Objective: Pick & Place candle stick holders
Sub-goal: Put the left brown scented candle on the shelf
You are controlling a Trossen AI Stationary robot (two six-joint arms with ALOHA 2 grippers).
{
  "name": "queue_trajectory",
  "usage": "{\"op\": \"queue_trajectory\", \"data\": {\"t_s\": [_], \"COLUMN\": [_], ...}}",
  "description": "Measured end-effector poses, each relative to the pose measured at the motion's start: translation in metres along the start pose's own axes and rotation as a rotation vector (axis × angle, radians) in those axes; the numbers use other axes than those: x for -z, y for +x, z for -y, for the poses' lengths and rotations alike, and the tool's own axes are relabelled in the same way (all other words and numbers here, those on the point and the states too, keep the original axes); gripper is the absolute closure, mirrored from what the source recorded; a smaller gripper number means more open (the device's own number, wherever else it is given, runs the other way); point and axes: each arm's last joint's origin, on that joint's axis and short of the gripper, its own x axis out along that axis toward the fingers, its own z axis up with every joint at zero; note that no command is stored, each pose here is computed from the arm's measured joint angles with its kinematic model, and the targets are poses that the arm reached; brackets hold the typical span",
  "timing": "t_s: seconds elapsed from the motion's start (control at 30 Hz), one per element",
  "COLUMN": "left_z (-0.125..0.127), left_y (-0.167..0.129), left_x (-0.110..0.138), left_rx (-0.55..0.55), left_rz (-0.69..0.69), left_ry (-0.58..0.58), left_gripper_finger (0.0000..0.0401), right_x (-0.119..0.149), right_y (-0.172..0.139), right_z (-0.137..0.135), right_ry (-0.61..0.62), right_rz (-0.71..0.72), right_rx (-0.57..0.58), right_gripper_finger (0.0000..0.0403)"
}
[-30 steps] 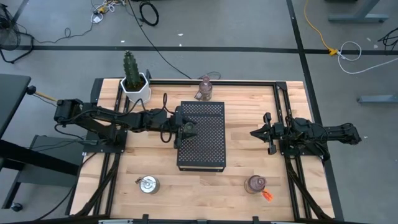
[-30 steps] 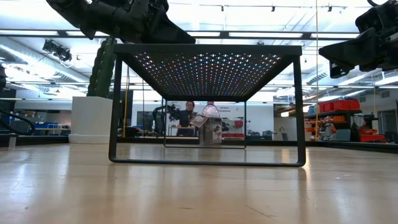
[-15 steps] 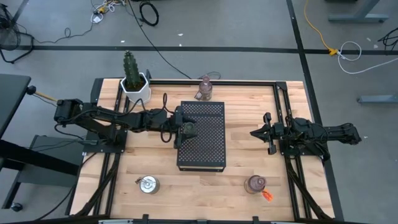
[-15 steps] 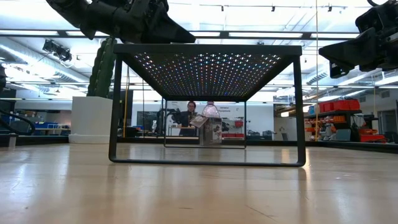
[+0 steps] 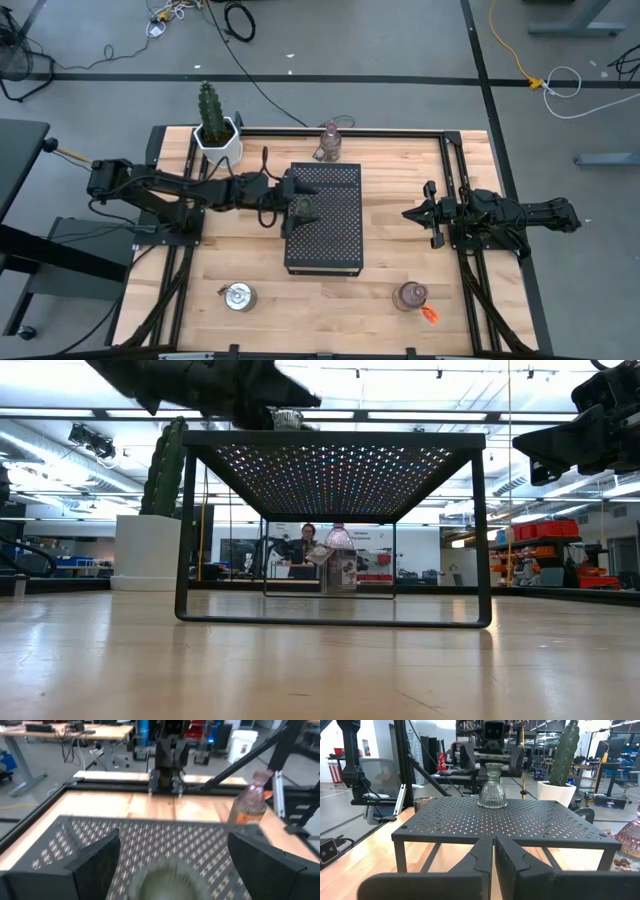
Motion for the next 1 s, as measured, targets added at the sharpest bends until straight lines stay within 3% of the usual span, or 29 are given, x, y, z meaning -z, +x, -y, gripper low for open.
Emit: {"op": "queue_trajectory", "data": {"t_s": [0.47,0.73,1.0], "left_z": [0.005,0.018,0.042], "left_y": [-0.001,-0.011,-0.017], "left_x": [-0.055,-0.088,-0.096], "left_rx": [0.087,0.133,0.225], "left_rz": [-0.212,-0.267,-0.284], "left_ry": [0.054,0.078,0.197], "left_gripper_finger": [0.0027,0.0027,0.0027], "right_x": [0.0,0.0,0.0], "right_y": [0.0,0.0,0.0], "right_z": [0.0,0.0,0.0], "right_ry": [0.0,0.0,0.0], "right_rz": [0.0,0.0,0.0], "right_rx": [0.0,0.0,0.0], "right_gripper_finger": [0.038,0.038,0.038]}}
